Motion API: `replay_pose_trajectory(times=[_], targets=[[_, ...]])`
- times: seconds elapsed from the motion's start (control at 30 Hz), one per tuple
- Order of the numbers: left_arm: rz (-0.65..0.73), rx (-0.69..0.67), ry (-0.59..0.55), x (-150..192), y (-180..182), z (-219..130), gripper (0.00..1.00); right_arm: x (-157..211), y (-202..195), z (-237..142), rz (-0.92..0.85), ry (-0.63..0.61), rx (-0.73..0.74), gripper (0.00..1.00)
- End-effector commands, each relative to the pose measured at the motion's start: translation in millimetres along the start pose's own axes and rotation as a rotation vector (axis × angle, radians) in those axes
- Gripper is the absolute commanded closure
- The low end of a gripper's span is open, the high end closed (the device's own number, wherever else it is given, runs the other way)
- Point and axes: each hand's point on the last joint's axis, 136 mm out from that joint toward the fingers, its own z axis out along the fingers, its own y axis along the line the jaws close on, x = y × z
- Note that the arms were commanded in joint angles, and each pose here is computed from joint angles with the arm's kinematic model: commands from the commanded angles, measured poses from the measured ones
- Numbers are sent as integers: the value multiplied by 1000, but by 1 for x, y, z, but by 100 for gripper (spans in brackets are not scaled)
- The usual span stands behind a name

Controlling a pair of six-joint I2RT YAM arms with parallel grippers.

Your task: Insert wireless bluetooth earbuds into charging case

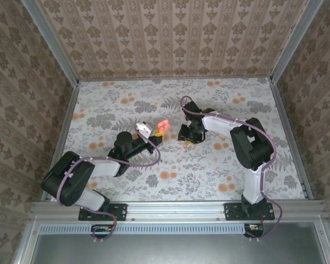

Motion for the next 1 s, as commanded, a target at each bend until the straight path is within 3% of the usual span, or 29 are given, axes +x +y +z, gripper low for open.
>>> replay_pose_trajectory(times=[0.0, 0.3, 0.97], targets=[[17, -14, -21, -3, 3, -3, 100, -4, 5, -6, -15, 7, -2, 61], [15, -14, -20, -3, 3, -4, 100, 8, -12, -29, -17, 26, 105, 59], [13, -18, -15, 3, 4, -3, 100, 10, -9, 0, -19, 89, 100, 63]])
